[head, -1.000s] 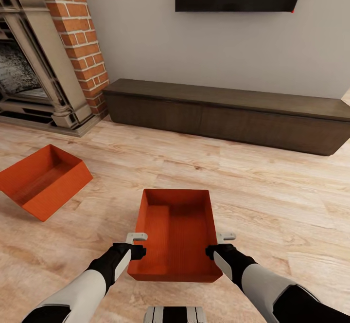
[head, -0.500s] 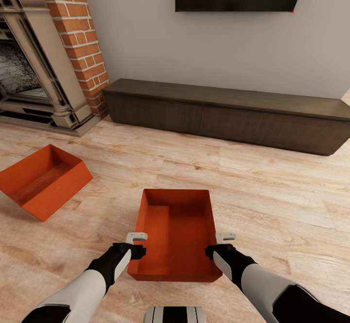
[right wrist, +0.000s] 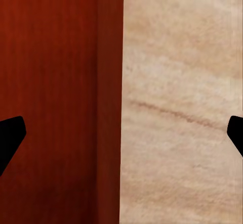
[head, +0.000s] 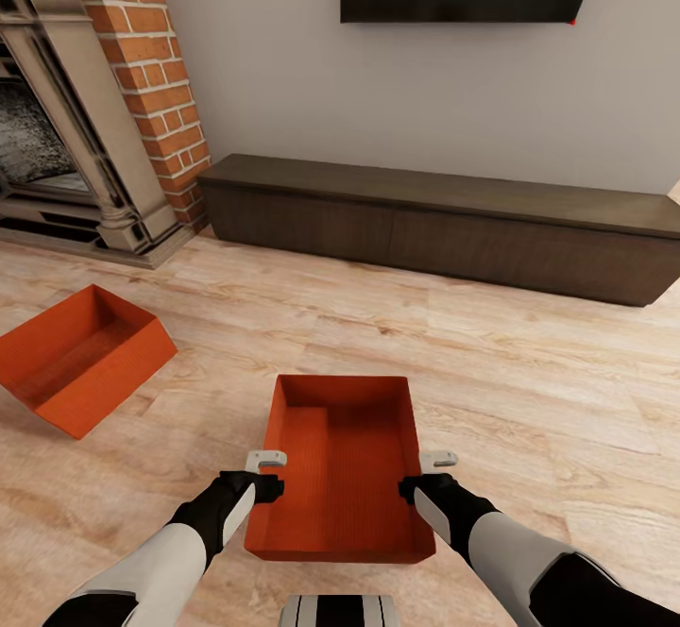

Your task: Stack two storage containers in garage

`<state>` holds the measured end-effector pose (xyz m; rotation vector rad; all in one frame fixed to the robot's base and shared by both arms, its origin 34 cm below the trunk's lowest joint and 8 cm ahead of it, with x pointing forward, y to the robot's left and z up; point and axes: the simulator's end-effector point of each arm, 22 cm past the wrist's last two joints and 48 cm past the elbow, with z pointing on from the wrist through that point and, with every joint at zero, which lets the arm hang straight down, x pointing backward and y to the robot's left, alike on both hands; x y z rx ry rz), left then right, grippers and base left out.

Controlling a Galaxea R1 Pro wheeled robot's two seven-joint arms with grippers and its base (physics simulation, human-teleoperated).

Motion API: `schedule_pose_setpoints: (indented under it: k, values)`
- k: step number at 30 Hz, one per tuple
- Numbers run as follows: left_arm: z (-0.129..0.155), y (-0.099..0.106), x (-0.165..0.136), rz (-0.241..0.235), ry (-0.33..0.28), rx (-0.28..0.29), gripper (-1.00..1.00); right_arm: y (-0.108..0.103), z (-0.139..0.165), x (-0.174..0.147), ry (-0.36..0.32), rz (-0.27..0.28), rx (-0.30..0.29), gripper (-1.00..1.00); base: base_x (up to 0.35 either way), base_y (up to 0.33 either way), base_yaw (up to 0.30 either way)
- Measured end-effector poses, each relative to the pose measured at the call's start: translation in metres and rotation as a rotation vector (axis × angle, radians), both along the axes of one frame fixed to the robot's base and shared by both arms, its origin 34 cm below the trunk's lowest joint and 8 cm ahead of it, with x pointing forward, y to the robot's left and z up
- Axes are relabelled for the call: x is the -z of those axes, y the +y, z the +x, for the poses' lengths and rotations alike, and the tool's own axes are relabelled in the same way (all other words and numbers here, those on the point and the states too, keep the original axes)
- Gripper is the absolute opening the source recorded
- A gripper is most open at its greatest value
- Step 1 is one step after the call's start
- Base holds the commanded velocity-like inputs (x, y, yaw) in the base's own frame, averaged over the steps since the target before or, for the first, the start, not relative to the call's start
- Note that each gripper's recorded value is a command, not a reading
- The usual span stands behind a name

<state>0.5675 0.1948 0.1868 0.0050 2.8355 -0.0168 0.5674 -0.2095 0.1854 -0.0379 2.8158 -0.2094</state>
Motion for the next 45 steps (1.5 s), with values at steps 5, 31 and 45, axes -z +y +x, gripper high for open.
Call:
schedule_pose_setpoints:
  k: [5,31,45]
  values:
    - [-0.0005,-0.0009,0.0003,-0.001,0.002,0.0,1.0,0.0001,-0.0001,0.0001,0.0,0.0,0.001,1.0,0.019,0.0,0.0]
    - [-0.0007,-0.0019,0.0002,-0.005,0.003,-0.004,1.0,-0.0009,-0.0001,0.0002,0.0,0.0,0.002,1.0,0.0,0.0,0.0]
    - [-0.0057,-0.0024,0.0026,-0.007,0.018,-0.005,1.0,0.0005,-0.0018,0.0009,0.005,0.003,0.006,1.0,0.0,0.0,0.0]
